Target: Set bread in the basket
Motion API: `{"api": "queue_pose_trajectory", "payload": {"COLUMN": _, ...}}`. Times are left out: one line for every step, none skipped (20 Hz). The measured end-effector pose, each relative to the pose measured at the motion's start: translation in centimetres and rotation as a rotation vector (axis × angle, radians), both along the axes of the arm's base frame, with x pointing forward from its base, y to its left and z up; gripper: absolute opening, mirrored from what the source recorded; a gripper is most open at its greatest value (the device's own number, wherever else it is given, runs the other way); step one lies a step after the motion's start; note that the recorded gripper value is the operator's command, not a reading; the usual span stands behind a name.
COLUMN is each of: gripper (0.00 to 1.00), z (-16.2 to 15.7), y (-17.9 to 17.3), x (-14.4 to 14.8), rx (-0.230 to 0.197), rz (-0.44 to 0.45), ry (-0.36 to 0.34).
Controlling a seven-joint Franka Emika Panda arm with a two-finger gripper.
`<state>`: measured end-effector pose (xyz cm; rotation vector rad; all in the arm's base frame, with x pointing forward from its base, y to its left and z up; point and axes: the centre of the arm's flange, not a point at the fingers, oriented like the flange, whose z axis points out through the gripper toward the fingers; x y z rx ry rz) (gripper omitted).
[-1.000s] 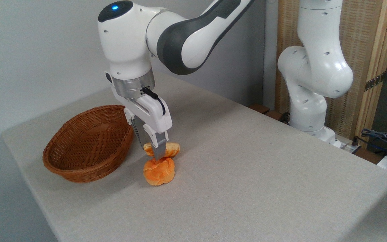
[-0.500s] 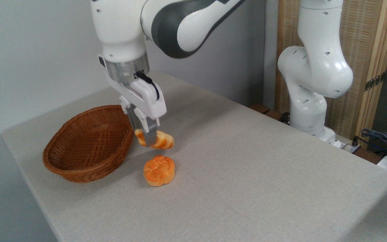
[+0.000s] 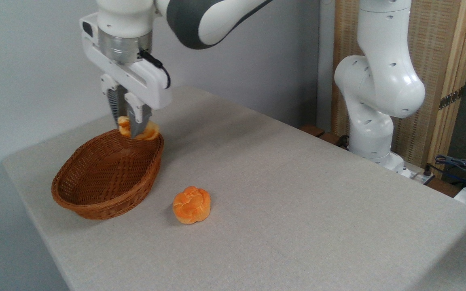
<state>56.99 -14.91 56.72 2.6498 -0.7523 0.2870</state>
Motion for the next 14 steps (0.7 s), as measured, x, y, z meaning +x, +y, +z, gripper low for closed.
{"api": "queue_pose_trajectory", "payload": {"gripper": 1.0, "z": -0.2, "y": -0.8, "x": 0.7, "rx": -0.012, "rz": 0.02, "ry": -0.024}}
{"api": "queue_pose_trajectory", "payload": {"gripper": 1.0, "z": -0.7, "y": -1.7, "x": 1.3, "rx": -0.019, "rz": 0.035, "ry": -0.051}}
{"api": "queue_pose_trajectory", "payload": {"gripper": 1.0, "z": -1.1, "y": -2.5, "x": 1.8, "rx": -0.024, "rz": 0.042, "ry": -0.07}}
{"api": "queue_pose_trajectory", "payload": {"gripper": 1.0, "z": -1.6, "y": -3.4, "x": 2.1, "rx": -0.027, "rz": 0.04, "ry": -0.079}}
{"api": "queue_pose_trajectory", "payload": {"gripper": 1.0, "z": -2.2, "y": -3.9, "x": 2.3, "rx": -0.027, "rz": 0.037, "ry": -0.08}}
{"api": "queue_pose_trajectory", "payload": {"gripper": 1.0, "z": -2.6, "y": -4.2, "x": 2.5, "rx": -0.027, "rz": 0.035, "ry": -0.078}}
{"api": "queue_pose_trajectory", "payload": {"gripper": 1.0, "z": -2.9, "y": -4.3, "x": 2.6, "rx": -0.026, "rz": 0.035, "ry": -0.074}}
{"api": "queue_pose_trajectory", "payload": {"gripper": 1.0, "z": -3.0, "y": -4.2, "x": 2.7, "rx": -0.025, "rz": 0.036, "ry": -0.071}}
{"api": "queue_pose_trajectory", "payload": {"gripper": 1.0, "z": -3.1, "y": -4.2, "x": 2.8, "rx": -0.025, "rz": 0.037, "ry": -0.07}}
{"api": "queue_pose_trajectory", "payload": {"gripper": 1.0, "z": -3.1, "y": -4.1, "x": 2.8, "rx": -0.025, "rz": 0.037, "ry": -0.07}}
{"api": "queue_pose_trajectory", "payload": {"gripper": 1.0, "z": -3.1, "y": -4.1, "x": 2.8, "rx": -0.025, "rz": 0.038, "ry": -0.071}}
{"api": "queue_pose_trajectory", "payload": {"gripper": 1.0, "z": -3.0, "y": -4.1, "x": 2.8, "rx": -0.025, "rz": 0.038, "ry": -0.072}}
{"api": "queue_pose_trajectory", "payload": {"gripper": 1.0, "z": -3.0, "y": -4.1, "x": 2.8, "rx": -0.026, "rz": 0.039, "ry": -0.073}}
{"api": "queue_pose_trajectory", "payload": {"gripper": 1.0, "z": -2.9, "y": -4.0, "x": 2.9, "rx": -0.024, "rz": 0.039, "ry": -0.075}}
